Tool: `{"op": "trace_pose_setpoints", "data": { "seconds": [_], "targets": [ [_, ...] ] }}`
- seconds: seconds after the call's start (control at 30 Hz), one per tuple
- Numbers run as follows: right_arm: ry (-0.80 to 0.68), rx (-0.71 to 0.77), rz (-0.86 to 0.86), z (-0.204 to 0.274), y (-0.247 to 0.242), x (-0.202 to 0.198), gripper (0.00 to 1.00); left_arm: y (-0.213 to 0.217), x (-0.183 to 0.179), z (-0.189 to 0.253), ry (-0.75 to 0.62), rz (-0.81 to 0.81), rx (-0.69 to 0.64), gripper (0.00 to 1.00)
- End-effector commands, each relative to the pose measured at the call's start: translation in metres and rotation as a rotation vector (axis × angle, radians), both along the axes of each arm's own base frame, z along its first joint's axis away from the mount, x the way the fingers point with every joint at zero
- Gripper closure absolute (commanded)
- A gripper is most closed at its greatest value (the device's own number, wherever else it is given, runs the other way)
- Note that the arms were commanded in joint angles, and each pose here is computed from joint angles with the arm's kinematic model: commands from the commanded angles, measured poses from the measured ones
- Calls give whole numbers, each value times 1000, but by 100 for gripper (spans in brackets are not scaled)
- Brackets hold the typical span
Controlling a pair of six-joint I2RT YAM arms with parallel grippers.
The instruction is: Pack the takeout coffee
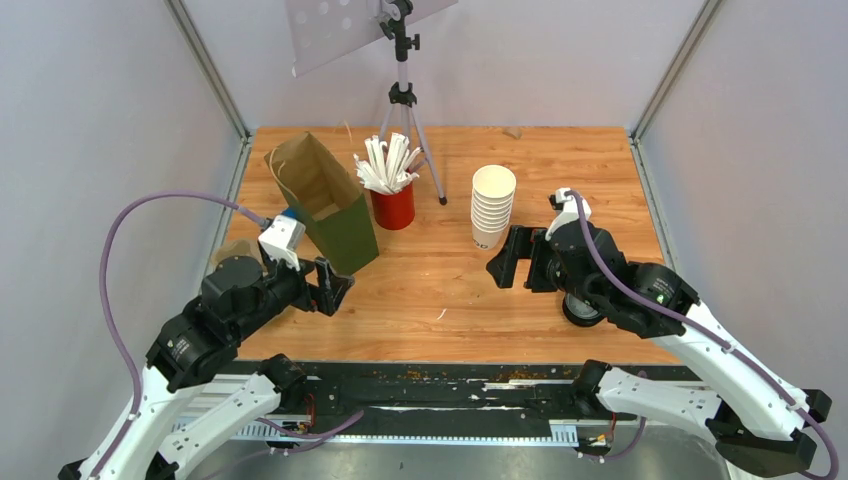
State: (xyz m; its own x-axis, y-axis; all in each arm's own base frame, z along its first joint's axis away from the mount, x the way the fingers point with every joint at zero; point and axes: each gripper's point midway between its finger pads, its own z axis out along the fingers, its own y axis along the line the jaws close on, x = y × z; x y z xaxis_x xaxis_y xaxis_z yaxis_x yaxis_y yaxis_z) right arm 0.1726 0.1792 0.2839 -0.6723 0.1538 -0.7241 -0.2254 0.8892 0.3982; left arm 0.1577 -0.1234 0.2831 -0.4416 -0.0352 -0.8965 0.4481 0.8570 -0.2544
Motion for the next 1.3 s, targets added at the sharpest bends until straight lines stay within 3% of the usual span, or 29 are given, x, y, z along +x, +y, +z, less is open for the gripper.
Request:
{"op": "trace_pose_setpoints", "data": {
  "seconds": [0.0,0.33,0.5,0.63,0.77,0.87,1.07,1.27],
  "targets": [
    [-15,22,-29,2,-2,3,0,2,4,13,-75,3,-11,0],
    [-68,93,-125,17,-1,20,0,21,5,-3,-137,79,-2,0],
    [-229,-13,-141,46,-5,48,3,23,3,-8,-155,92,-46,0],
    [-355,-180,-207,74,-16,84,6,25,3,-15,-155,112,-65,0],
    [-383,-313,-226,84,-21,125,16,31,5,-16,-158,144,-58,0],
    [-337,-321,-215,77,-24,156,32,33,6,-17,-158,161,-55,0],
    [-248,-380,-199,53,-26,198,50,42,7,-18,-166,207,-56,0],
    [-159,-404,-200,27,-19,221,57,49,7,-16,-184,236,-65,0]
  ]
}}
